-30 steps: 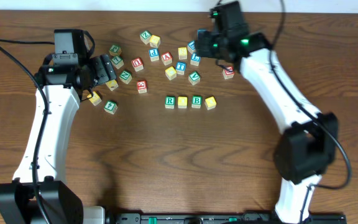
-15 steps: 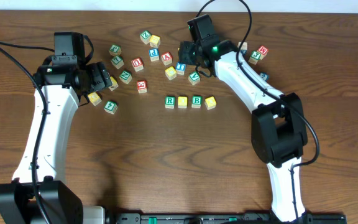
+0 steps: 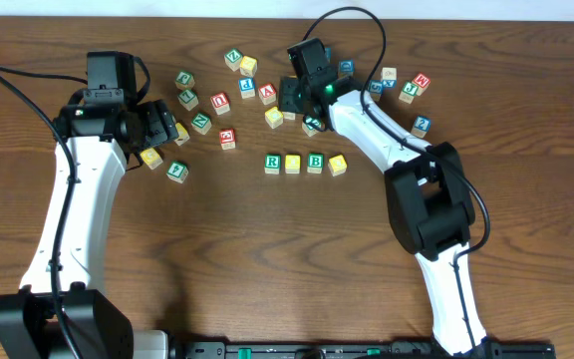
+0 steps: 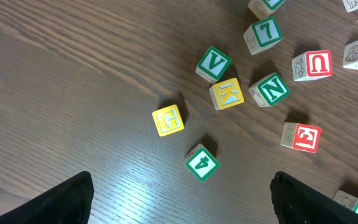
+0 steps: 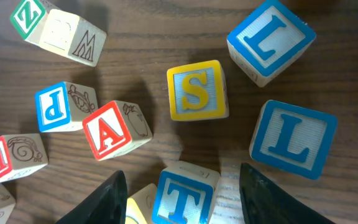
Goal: Spell out ROBOT
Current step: 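Lower the right gripper onto the blue T block and grasp it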
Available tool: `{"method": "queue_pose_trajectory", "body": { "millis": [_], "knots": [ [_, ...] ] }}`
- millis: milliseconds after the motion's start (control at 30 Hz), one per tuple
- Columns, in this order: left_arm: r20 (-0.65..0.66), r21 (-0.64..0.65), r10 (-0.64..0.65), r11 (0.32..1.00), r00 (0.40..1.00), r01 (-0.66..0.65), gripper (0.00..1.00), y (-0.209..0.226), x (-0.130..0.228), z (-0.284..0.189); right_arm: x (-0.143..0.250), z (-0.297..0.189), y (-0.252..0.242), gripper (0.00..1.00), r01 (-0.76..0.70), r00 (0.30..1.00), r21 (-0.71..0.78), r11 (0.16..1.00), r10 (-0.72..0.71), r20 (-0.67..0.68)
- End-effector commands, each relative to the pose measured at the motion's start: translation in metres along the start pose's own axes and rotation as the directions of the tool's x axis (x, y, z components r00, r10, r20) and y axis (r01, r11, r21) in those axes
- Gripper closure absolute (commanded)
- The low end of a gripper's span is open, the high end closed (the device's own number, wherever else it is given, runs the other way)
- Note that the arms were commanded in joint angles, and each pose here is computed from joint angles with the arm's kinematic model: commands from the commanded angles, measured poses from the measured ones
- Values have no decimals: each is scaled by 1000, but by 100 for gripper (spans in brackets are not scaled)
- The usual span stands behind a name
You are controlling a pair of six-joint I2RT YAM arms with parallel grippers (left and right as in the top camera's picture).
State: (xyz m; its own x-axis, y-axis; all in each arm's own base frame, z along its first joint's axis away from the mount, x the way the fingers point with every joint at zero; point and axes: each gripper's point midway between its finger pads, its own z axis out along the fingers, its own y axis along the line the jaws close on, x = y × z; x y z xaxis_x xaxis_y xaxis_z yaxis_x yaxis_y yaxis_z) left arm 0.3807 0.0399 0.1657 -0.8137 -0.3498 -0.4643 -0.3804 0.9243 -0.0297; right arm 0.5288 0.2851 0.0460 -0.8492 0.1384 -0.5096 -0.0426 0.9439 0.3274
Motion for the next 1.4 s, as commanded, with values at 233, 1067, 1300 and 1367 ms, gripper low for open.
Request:
{"method": "queue_pose_trajectory", "body": {
  "millis": [233,1067,1300,1367],
  "knots": [
    [6,-15,3,1000,1000,-3,10,4,-2,-1,3,16,0,52,-10,1000,30,999,10,24],
    [6,-15,3,1000,1000,-3,10,4,-2,-1,0,4,-12,76,-3,1000,71,997,3,4],
    [6,-15,6,1000,1000,-6,10,4,-2,-1,-34,-59,4,76,33,997,40,999,-35,69],
    [6,-15,6,1000,1000,-6,10,4,-2,-1,-45,-83,4,76,24,996,33,999,-27,87]
  ]
}}
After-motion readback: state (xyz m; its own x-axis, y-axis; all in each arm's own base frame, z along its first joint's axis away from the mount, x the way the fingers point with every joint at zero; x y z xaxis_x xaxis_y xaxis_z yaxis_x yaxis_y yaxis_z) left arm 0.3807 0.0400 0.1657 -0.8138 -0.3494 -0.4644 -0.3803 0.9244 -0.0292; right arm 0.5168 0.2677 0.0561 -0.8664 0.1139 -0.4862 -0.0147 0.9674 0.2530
